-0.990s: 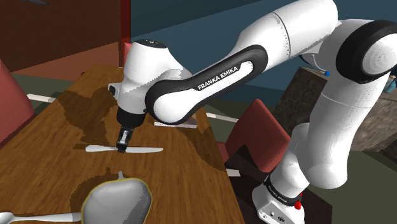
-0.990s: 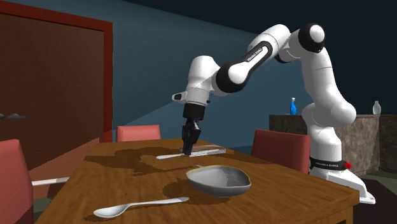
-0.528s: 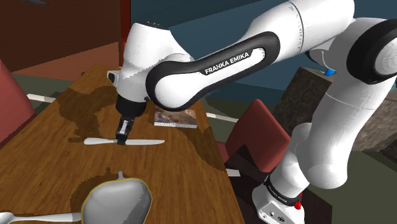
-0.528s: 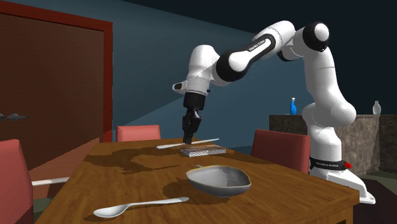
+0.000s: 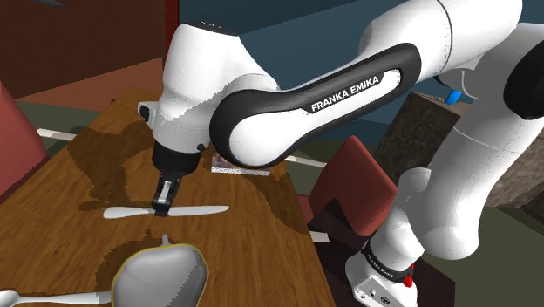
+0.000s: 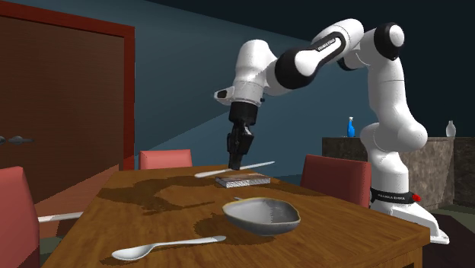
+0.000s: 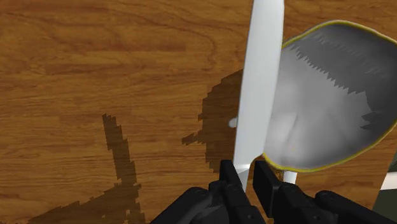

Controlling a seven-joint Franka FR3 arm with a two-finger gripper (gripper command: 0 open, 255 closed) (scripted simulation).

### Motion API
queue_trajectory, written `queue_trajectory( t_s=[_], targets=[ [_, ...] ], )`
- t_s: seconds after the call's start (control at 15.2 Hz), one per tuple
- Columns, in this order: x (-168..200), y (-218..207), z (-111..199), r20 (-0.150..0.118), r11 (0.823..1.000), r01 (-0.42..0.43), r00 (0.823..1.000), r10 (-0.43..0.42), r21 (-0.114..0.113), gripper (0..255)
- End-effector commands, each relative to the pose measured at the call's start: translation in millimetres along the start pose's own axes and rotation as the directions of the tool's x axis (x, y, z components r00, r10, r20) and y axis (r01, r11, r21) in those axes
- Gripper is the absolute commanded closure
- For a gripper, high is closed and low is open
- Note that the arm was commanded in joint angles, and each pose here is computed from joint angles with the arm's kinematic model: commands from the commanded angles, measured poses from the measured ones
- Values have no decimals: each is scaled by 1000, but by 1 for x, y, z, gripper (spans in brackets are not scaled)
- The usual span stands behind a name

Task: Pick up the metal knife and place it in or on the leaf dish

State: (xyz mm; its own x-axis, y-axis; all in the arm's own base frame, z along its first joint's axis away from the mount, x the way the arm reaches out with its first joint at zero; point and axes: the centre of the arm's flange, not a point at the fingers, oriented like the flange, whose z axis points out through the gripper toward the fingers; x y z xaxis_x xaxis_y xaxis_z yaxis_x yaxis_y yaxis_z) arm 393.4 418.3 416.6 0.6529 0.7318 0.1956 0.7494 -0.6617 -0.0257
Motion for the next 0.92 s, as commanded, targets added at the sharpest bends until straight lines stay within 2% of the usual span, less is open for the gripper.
queue_trajectory(
  t_s=[0.0,0.33,0.86],
  targets=[
    [-4,-27,-1,0,1000,-1,1000,1,0,255],
    [-12,-92,-6,0,1000,-1,1000,1,0,255],
    [-20,-91,36,0,1000,-1,1000,1,0,255]
  ],
)
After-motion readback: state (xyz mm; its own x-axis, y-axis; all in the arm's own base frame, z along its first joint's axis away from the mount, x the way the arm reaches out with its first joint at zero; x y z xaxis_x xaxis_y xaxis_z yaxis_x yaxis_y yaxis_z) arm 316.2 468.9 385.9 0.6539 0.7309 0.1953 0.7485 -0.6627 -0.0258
